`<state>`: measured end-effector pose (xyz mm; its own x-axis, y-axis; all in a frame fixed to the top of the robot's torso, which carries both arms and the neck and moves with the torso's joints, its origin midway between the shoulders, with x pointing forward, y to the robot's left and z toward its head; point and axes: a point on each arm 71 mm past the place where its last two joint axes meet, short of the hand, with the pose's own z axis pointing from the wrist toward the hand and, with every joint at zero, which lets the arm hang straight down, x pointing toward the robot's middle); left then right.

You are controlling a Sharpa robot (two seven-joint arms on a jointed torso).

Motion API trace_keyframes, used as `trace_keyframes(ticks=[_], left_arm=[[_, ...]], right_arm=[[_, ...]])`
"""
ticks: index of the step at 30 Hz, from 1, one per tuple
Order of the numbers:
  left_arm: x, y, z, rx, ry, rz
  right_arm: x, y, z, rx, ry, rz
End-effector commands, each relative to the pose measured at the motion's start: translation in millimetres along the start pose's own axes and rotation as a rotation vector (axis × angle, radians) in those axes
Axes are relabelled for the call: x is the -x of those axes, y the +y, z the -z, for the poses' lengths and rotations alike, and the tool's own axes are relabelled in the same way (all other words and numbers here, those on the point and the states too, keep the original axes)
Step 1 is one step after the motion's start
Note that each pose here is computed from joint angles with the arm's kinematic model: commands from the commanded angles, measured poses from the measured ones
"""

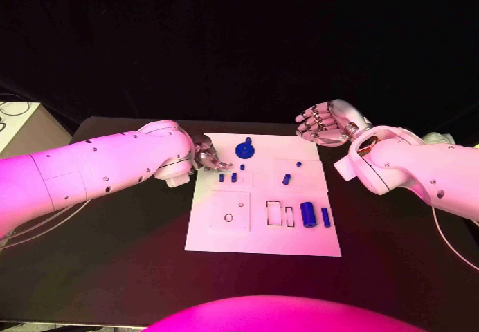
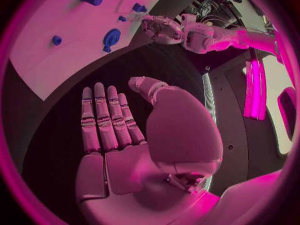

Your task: Assemble the parts on the task board

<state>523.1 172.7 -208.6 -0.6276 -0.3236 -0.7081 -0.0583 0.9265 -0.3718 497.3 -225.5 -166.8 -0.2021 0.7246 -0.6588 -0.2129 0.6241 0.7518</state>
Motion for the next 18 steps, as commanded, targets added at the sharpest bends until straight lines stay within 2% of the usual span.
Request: trace_keyframes(ticks=[1, 3, 8, 13, 18], left_arm=[[9.7, -10.0, 4.0, -0.125, -0.102, 0.128], [14.7, -14.1, 6.4, -0.183, -0.14, 0.175], [22.7, -17.8, 11.1, -0.264, -0.212, 0.221], [27.3, -21.2, 13.7, -0.326, -0.265, 0.207], [25.5, -33.9, 14.5, -0.465, -0.294, 0.152]], right_arm=[[-0.9, 0.9, 0.4, 0.013, 0.012, 0.007], [-0.5, 0.7, 0.8, 0.014, 0.011, 0.006], [-0.3, 0.6, 0.9, 0.014, 0.011, 0.005], [0.5, -0.2, 1.1, 0.012, 0.008, 0.005], [-0.2, 0.3, 0.7, 0.014, 0.01, 0.004]])
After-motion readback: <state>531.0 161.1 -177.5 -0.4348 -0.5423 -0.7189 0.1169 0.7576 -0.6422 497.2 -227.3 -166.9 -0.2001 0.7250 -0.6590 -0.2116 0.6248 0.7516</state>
